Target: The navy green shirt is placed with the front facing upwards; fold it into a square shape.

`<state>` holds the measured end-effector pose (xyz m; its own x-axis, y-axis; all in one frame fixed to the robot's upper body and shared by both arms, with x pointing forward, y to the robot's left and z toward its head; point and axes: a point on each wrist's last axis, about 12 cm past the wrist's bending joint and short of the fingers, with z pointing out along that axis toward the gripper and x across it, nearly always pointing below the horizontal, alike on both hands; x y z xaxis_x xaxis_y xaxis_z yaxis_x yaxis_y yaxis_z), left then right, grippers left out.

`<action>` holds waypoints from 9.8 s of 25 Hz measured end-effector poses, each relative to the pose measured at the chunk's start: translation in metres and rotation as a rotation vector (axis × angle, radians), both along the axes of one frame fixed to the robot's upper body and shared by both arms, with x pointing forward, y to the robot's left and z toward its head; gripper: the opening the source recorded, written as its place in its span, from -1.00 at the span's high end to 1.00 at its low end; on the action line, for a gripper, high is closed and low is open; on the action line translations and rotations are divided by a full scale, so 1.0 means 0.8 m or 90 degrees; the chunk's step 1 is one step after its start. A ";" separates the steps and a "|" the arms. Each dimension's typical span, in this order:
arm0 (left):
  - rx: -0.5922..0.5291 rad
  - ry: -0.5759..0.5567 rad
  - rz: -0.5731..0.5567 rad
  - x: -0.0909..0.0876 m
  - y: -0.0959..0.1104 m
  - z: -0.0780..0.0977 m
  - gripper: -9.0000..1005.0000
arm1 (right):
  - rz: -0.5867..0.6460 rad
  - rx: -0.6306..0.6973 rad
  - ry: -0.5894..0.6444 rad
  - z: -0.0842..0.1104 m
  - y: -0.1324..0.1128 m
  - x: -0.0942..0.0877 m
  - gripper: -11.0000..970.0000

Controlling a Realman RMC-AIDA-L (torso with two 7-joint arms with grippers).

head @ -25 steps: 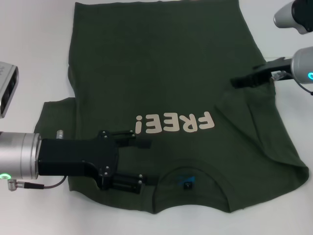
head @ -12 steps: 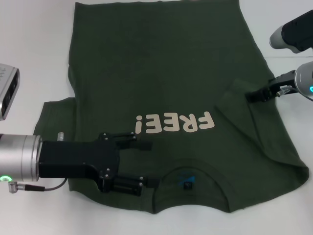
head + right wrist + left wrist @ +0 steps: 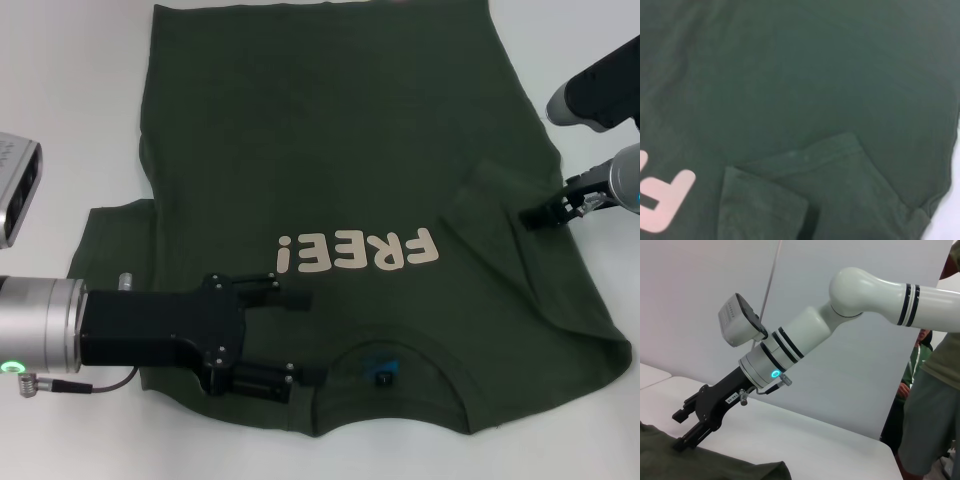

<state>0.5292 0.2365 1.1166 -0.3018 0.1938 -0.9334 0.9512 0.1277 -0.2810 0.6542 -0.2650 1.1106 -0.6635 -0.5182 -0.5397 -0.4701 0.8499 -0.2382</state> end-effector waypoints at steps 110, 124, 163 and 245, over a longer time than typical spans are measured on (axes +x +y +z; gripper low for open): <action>0.307 0.543 0.678 0.066 0.112 -0.003 -0.80 | 0.564 0.446 -0.065 -0.010 -0.046 -0.207 -0.73; 0.318 0.541 0.681 0.076 0.103 -0.013 -0.80 | 0.564 0.439 -0.064 -0.010 -0.043 -0.200 -0.73; 0.350 0.532 0.689 0.083 0.097 -0.015 -0.80 | 0.550 0.423 -0.057 -0.010 -0.039 -0.190 -0.72; 0.245 0.374 0.509 0.109 -0.002 0.023 0.94 | 0.506 0.442 -0.041 -0.023 -0.033 -0.185 -0.68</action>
<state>0.6164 0.2350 1.1351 -0.8551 -0.0092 -0.5183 0.2796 0.8337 -0.4762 0.5066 -0.2917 1.0922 -0.2287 -0.3559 -0.9061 -0.9550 0.2628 0.1378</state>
